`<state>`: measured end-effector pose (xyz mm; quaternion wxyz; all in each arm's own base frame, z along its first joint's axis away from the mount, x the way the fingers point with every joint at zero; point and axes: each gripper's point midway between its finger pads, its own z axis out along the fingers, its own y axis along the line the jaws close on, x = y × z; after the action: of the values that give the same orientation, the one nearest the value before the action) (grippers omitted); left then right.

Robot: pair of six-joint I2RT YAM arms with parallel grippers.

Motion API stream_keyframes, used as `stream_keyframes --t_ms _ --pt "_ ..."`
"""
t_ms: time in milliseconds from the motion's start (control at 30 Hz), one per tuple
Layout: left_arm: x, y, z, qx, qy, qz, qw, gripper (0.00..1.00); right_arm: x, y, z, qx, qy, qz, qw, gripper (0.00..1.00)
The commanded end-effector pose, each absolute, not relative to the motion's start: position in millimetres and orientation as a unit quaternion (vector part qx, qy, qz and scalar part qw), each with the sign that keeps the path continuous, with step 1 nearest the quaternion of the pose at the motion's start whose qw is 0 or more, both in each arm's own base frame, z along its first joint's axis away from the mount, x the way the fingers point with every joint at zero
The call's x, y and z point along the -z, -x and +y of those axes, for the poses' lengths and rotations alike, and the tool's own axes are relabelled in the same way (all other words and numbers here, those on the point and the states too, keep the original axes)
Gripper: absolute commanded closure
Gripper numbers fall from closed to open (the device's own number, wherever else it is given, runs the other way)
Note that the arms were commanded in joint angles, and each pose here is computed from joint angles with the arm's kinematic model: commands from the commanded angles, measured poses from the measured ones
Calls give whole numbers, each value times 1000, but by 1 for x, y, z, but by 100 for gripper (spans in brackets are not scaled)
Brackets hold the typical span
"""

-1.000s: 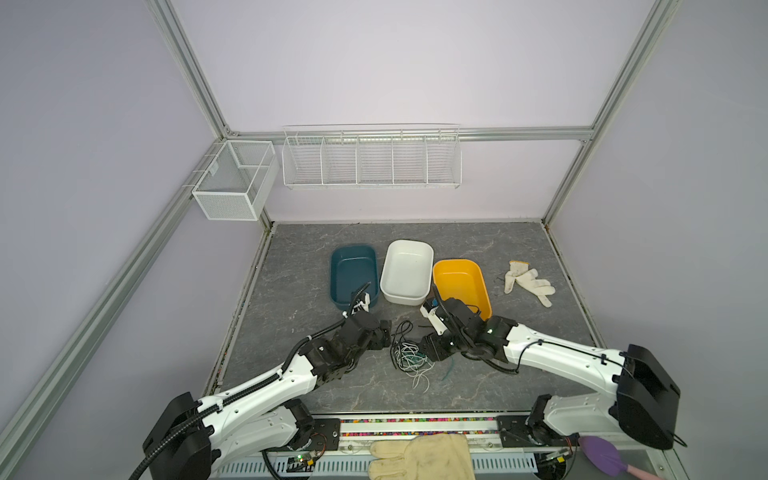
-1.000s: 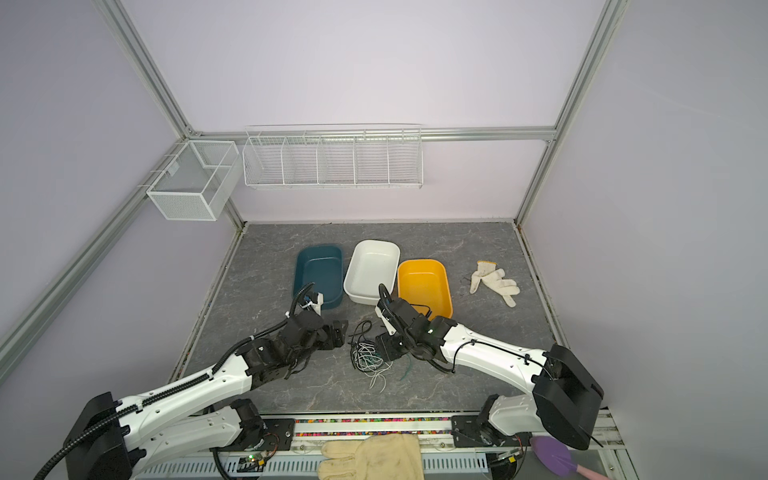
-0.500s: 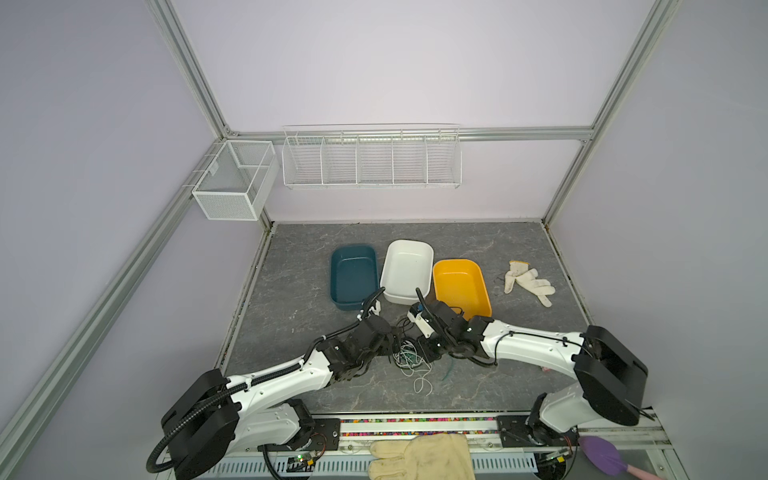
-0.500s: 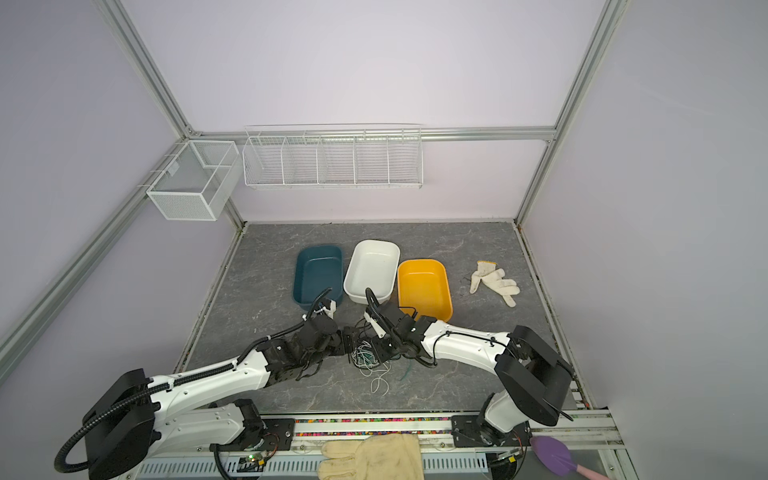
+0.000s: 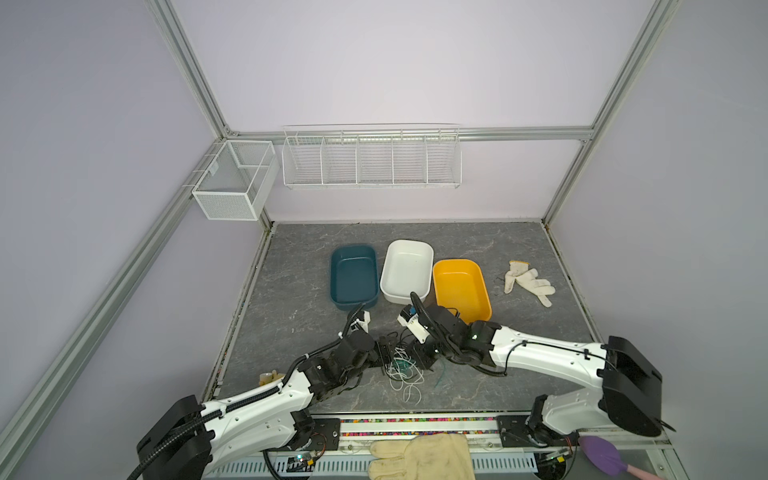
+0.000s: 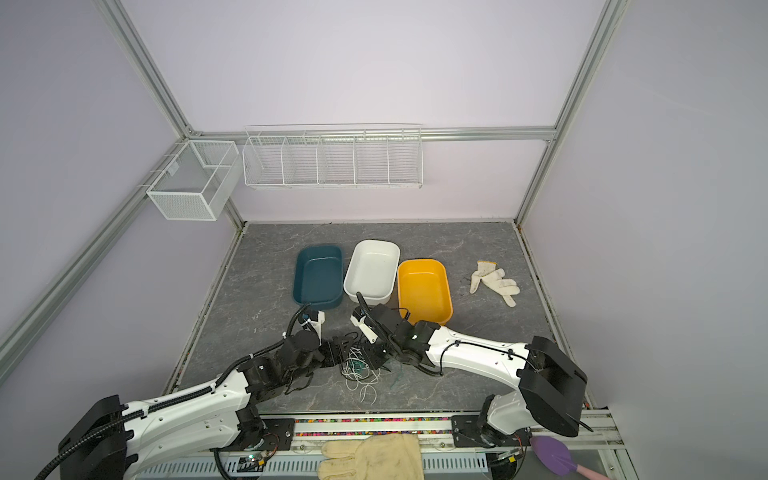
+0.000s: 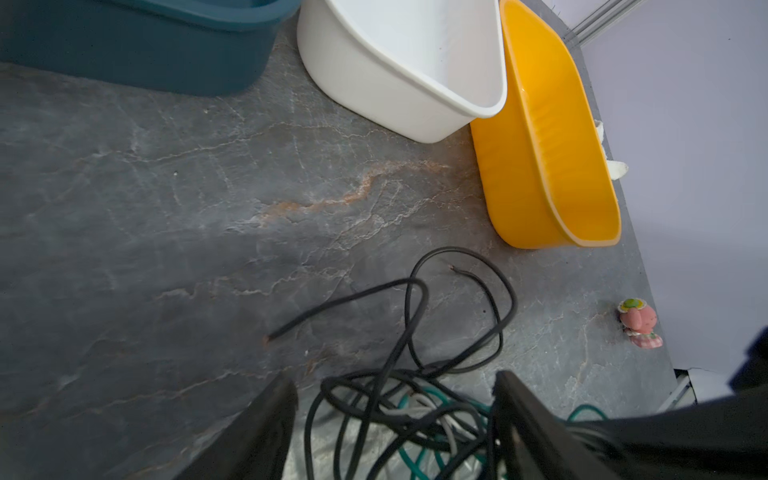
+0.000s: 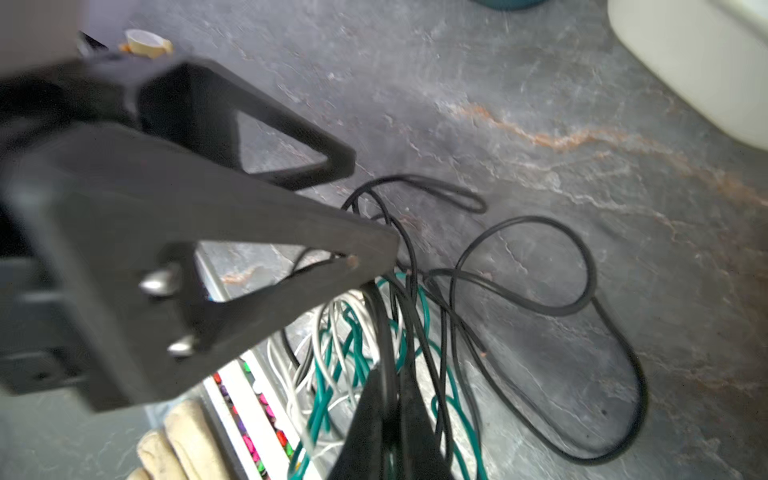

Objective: Untangle the cables
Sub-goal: 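Close both grippers on the cable bundle from opposite sides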

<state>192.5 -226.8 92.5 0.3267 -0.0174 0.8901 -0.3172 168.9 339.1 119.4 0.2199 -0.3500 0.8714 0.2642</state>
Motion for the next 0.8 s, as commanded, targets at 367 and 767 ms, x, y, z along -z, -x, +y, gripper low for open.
stream_keyframes --t_ms 367,767 --pt "-94 -176 -223 388 39 865 315 49 -178 -174 345 -290 387 825 294 93" --pt "-84 -176 -225 371 27 875 311 90 -200 -167 341 -322 389 800 323 93"
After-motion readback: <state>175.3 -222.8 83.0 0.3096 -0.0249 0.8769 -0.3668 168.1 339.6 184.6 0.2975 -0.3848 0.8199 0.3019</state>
